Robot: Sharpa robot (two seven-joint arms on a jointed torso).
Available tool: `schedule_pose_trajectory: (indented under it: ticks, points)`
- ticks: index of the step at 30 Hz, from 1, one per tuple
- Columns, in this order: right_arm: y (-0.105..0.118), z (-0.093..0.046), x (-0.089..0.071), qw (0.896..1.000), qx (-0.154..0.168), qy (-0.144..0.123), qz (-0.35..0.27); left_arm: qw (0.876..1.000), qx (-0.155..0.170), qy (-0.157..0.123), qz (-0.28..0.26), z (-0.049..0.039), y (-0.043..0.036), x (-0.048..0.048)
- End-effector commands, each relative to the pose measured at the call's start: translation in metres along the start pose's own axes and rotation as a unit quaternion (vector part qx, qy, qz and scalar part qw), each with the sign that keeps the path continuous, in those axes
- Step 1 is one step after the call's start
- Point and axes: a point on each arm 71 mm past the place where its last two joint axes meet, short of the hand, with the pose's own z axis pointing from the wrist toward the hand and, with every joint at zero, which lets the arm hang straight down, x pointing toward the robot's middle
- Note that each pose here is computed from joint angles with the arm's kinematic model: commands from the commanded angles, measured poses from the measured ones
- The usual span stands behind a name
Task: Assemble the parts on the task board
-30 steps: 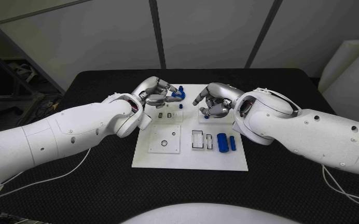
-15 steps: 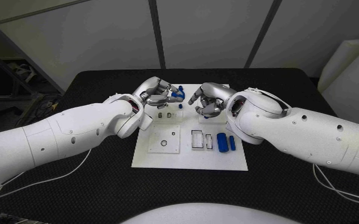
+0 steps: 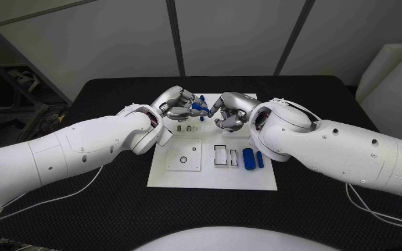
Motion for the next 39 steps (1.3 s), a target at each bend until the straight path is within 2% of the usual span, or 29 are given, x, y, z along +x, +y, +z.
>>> schedule_pose_trajectory:
  ticks: [1,10,29,39]
  points:
    - [0.003,0.000,-0.002,1.000,-0.007,-0.011,0.001,1.000,0.011,0.006,0.015,0.0007,-0.0031,0.0026]
    - [0.004,0.001,-0.002,1.000,-0.008,-0.012,0.000,1.000,0.011,0.011,0.023,0.0009,-0.0032,0.0036]
    - [0.011,-0.001,-0.006,0.999,-0.026,-0.045,-0.011,0.999,-0.003,0.021,0.045,0.0020,-0.0021,0.0069]
    - [0.014,-0.001,-0.006,0.998,-0.033,-0.047,-0.015,0.999,-0.005,0.023,0.049,0.0025,-0.0016,0.0074]
